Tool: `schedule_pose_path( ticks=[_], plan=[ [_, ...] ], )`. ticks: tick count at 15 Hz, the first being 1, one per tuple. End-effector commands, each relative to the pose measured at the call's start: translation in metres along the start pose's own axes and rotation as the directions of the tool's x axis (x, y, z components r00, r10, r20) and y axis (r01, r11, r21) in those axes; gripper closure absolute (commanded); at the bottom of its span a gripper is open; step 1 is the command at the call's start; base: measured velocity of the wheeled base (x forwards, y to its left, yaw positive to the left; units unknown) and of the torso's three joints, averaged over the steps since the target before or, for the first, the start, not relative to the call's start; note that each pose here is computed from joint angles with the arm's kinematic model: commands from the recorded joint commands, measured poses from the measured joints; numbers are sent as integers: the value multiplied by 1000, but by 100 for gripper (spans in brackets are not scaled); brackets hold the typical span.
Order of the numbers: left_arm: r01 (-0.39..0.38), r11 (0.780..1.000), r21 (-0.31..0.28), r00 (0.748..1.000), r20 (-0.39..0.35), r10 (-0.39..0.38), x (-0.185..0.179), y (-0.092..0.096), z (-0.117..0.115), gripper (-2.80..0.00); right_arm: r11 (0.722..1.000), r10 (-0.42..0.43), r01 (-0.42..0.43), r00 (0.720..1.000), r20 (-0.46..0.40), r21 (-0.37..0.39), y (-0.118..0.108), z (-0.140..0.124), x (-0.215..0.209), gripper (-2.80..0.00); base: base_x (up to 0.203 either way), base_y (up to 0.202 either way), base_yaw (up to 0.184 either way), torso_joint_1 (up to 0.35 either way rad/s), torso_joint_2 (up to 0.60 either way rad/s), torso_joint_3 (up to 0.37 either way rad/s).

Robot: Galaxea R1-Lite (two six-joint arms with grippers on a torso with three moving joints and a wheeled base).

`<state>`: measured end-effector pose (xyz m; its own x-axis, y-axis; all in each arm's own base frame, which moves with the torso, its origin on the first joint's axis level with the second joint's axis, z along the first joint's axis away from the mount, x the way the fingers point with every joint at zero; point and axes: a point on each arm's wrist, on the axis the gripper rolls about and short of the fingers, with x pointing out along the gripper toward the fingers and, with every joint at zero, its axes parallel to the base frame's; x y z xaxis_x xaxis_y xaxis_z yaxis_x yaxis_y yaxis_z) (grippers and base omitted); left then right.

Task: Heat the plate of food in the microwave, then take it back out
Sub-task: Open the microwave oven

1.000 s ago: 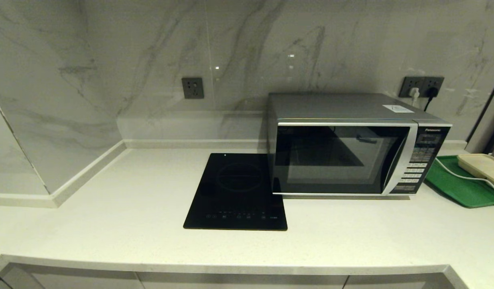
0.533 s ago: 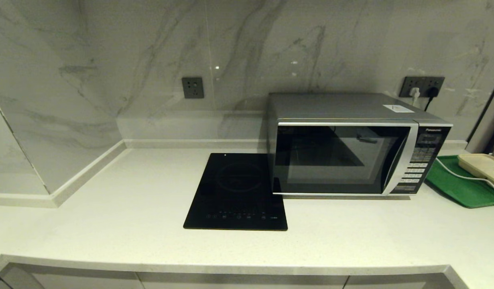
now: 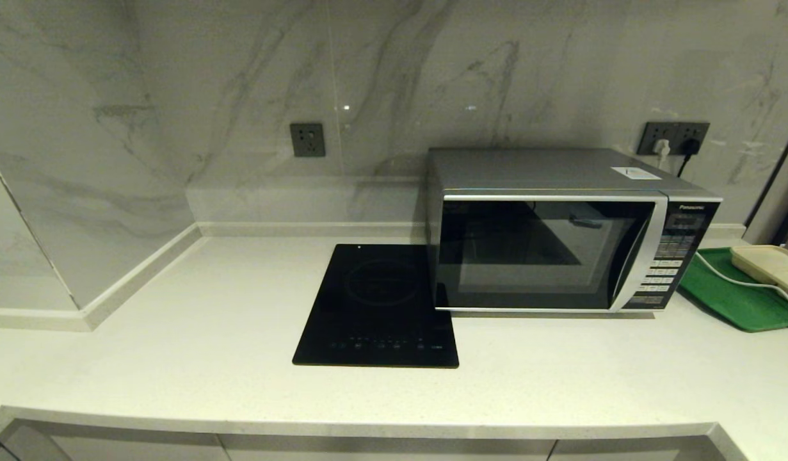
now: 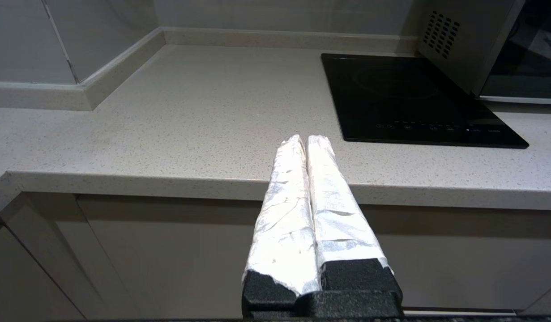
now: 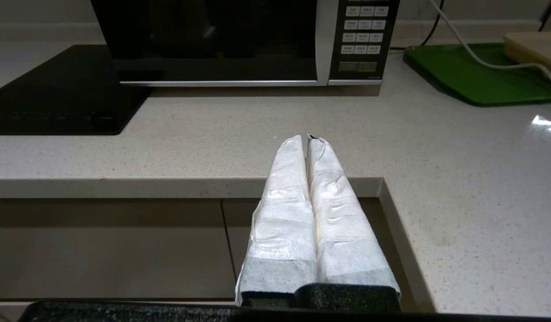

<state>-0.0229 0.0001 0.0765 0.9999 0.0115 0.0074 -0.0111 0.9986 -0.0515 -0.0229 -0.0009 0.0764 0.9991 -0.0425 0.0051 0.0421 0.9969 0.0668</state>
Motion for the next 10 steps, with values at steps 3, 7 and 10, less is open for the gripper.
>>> schedule_pose_path(
  ticks=[3,7,10],
  plan=[
    [-1,1000,-1,1000,0,1,0,0,0,0,1000,-4,4,1000,-2,14,0,-1,0,0,0,0,0,0,0,0],
    [-1,1000,-1,1000,1,1,0,0,0,0,1000,-4,4,1000,-2,18,0,-1,0,0,0,0,0,0,0,0],
    [0,1000,-1,1000,1,0,0,0,0,0,1000,-4,4,1000,-2,18,0,-1,0,0,0,0,0,0,0,0]
  ],
)
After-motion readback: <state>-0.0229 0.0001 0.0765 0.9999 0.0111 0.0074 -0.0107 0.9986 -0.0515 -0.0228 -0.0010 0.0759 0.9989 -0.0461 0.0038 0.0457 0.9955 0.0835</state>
